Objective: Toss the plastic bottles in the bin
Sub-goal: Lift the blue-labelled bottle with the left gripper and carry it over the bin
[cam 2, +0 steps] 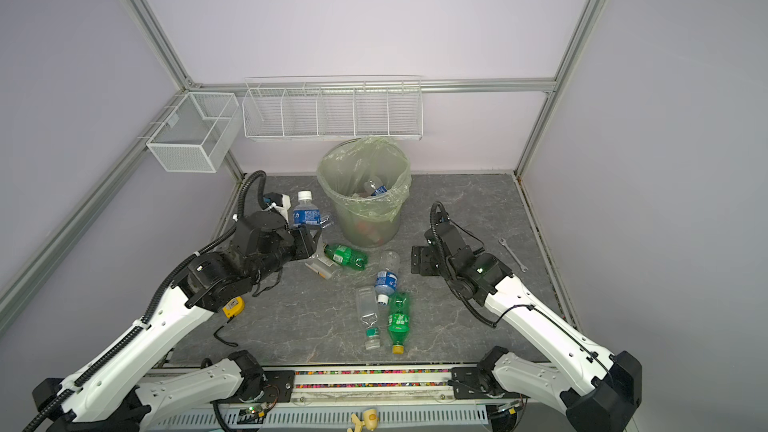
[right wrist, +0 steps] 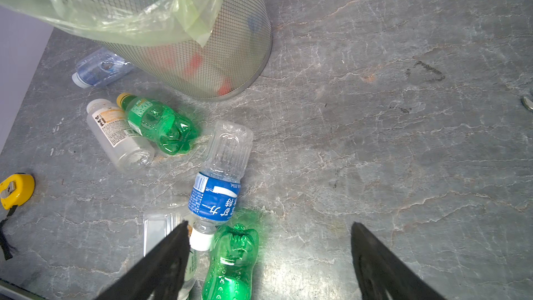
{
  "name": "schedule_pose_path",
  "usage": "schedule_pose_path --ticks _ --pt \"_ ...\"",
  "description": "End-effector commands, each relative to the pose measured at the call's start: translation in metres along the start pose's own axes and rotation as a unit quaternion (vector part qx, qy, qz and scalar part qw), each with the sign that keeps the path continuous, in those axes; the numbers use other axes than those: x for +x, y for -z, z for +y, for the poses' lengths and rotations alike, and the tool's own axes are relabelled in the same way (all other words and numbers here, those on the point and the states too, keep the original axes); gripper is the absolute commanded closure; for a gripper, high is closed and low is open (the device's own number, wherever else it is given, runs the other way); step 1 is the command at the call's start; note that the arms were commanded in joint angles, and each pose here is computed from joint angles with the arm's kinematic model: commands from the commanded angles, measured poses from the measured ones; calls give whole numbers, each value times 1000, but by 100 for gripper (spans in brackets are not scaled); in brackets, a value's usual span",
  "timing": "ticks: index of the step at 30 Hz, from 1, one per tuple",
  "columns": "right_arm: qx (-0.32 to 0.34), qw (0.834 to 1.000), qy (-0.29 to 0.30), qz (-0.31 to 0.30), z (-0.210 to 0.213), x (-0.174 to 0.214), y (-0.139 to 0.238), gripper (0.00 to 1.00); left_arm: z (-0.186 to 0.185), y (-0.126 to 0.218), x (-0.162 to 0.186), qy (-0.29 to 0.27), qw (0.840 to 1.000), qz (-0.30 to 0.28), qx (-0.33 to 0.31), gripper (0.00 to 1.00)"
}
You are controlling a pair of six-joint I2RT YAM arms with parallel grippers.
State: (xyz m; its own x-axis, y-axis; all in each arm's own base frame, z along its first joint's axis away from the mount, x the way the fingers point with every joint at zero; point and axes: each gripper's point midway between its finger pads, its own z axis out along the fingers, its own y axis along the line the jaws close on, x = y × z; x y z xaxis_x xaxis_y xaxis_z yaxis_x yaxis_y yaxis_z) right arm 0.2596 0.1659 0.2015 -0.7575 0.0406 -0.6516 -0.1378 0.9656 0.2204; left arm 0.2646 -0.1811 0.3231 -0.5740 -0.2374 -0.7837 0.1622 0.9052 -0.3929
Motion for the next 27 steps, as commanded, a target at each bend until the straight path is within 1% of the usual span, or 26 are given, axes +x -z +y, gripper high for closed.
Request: schedule_pose_path --ticks 1,4,7,11,15,22,27 --pt "10 1000 -7 0 -7 5 -2 12 -9 14 -39 -3 997 -76 16 50" --pt "7 1000 -7 0 -5 4 -2 12 -16 19 -53 0 993 -109 38 49" --pt "6 1000 -3 0 -4 3 0 12 -22 20 -60 -16 991 -124 53 48" --pt "16 1000 -1 -7 -8 1 0 12 -25 20 -59 -37 988 -133 68 48" --pt "17 1000 -2 -7 -8 1 -3 11 -22 21 -48 -29 985 -143 88 48" --pt "12 1000 -2 7 -2 4 -15 12 -13 13 -20 -12 989 -112 100 48" --pt "10 1000 -1 9 1 2 -18 12 -15 2 -13 -28 992 -84 87 47"
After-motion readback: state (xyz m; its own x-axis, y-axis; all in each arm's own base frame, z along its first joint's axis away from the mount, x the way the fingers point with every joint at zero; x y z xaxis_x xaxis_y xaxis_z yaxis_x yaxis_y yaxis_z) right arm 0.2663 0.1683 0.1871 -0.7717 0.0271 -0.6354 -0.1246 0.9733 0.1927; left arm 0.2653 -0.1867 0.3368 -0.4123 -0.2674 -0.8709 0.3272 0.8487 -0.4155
